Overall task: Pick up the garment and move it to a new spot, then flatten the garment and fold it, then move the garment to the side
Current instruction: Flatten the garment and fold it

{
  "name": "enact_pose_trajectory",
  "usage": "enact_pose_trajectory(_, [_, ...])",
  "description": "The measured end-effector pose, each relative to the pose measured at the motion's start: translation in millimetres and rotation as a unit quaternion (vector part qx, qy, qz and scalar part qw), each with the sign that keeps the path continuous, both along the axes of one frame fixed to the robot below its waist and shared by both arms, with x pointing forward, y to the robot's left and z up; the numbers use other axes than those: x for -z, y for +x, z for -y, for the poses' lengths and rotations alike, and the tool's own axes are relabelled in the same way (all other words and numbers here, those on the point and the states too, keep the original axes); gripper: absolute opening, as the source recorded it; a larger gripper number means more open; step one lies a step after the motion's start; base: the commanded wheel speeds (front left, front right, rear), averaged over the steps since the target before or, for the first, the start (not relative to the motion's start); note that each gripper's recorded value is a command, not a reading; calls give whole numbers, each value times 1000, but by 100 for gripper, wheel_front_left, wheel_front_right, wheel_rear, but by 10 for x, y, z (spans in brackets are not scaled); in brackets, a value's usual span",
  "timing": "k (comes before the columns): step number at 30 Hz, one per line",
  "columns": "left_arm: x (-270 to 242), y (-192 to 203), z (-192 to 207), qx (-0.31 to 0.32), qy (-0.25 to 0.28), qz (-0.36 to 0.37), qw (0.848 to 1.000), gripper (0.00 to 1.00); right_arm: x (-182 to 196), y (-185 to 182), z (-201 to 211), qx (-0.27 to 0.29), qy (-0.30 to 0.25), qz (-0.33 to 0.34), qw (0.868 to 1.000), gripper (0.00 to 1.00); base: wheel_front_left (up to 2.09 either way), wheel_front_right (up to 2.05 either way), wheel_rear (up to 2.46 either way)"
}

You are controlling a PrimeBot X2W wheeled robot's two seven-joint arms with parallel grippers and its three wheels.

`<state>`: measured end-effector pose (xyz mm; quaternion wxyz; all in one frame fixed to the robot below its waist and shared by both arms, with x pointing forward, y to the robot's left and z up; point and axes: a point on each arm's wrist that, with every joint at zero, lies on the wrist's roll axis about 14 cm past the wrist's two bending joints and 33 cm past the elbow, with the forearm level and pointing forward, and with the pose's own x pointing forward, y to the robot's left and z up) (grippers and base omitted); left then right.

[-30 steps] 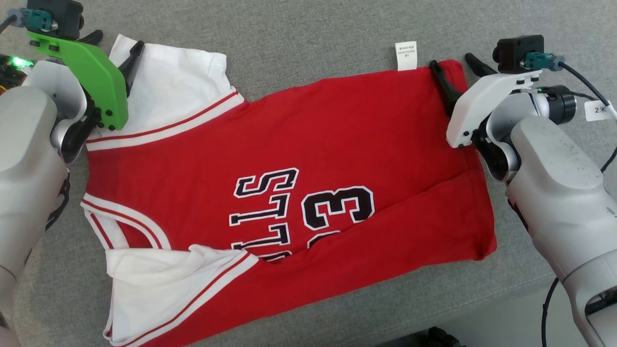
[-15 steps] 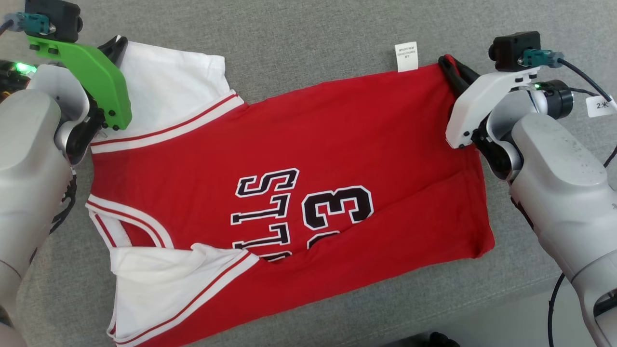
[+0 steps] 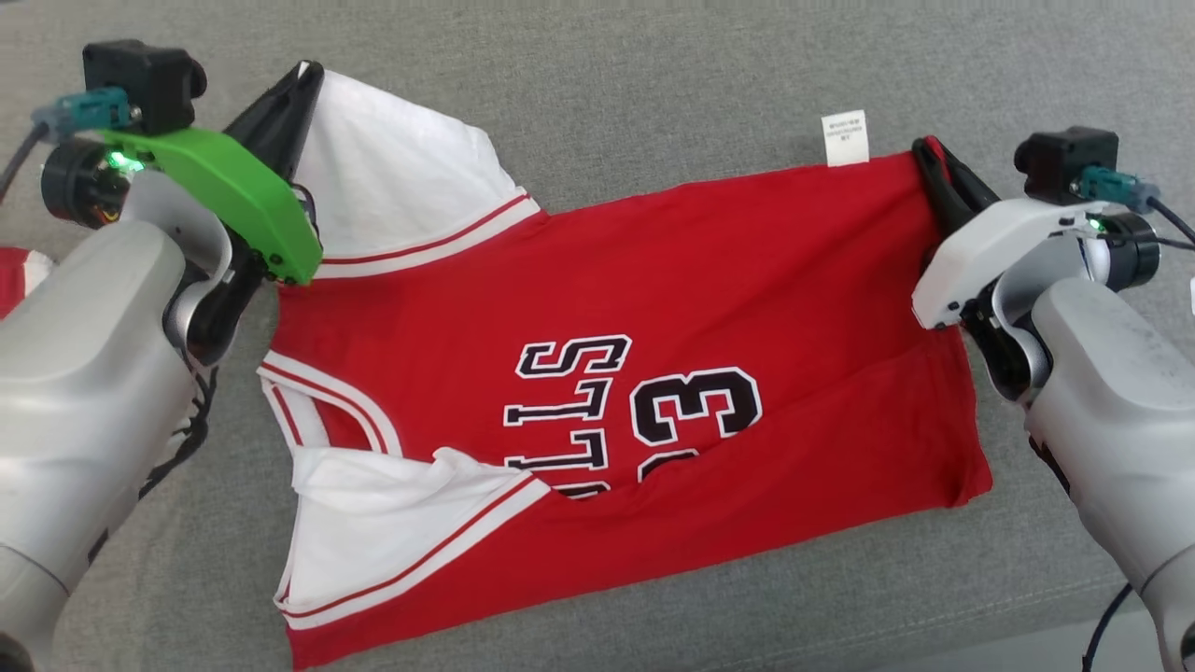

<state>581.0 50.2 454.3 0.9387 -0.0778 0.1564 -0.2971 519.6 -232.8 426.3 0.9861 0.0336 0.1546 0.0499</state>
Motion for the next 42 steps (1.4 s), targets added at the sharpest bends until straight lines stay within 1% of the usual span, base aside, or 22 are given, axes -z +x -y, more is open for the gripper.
enact_pose_trajectory(6, [-175, -335, -39, -2, -49, 21, 999, 0, 47, -227, 106, 15, 5, 6, 1000, 0, 0, 0, 0])
enact_pose_trajectory(10, [-282, -560, -144, -19, -74, 27, 997, 0, 32, -341, 99, 18, 14, 14, 1000, 0, 0, 0, 0])
enact_pose_trajectory(16, [-521, -887, -276, -55, -109, 56, 991, 0, -202, -365, 38, 18, 28, 61, 998, 0, 0, 0, 0])
enact_pose_trajectory(19, [-544, -1108, -327, -69, -120, 59, 989, 0, -237, -443, -4, 20, 32, 74, 997, 0, 0, 0, 0])
enact_pose_trajectory(23, [-469, -1455, -325, -79, -130, 46, 987, 0, -259, -576, -38, 27, 41, 85, 995, 0, 0, 0, 0])
enact_pose_trajectory(27, [-402, -1700, -408, -109, -140, 29, 984, 0, -275, -723, -36, 38, 50, 94, 994, 0, 0, 0, 0])
enact_pose_trajectory(33, [-124, -2068, -463, -149, -154, -25, 976, 0, -168, -940, 10, 59, 60, 84, 993, 0, 0, 0, 0])
enact_pose_trajectory(34, [-68, -2117, -481, -153, -150, -33, 976, 0, -157, -965, 13, 61, 61, 83, 993, 5, 0, 0, 0])
enact_pose_trajectory(35, [-14, -2164, -489, -156, -147, -40, 976, 0, -153, -986, 13, 63, 63, 83, 993, 47, 0, 0, 0])
enact_pose_trajectory(36, [23, -2198, -488, -160, -148, -47, 975, 3, -149, -1003, 12, 65, 64, 83, 992, 100, 0, 0, 0])
enact_pose_trajectory(37, [46, -2233, -474, -163, -150, -52, 974, 55, -149, -1021, 0, 65, 67, 83, 992, 100, 0, 0, 0])
enact_pose_trajectory(38, [32, -2230, -480, -168, -154, -49, 972, 100, -149, -1040, -6, 65, 68, 84, 992, 100, 0, 0, 0])
enact_pose_trajectory(42, [-35, -2181, -610, -193, -149, -26, 969, 100, -234, -1106, 10, 69, 75, 97, 990, 100, 0, 0, 0])
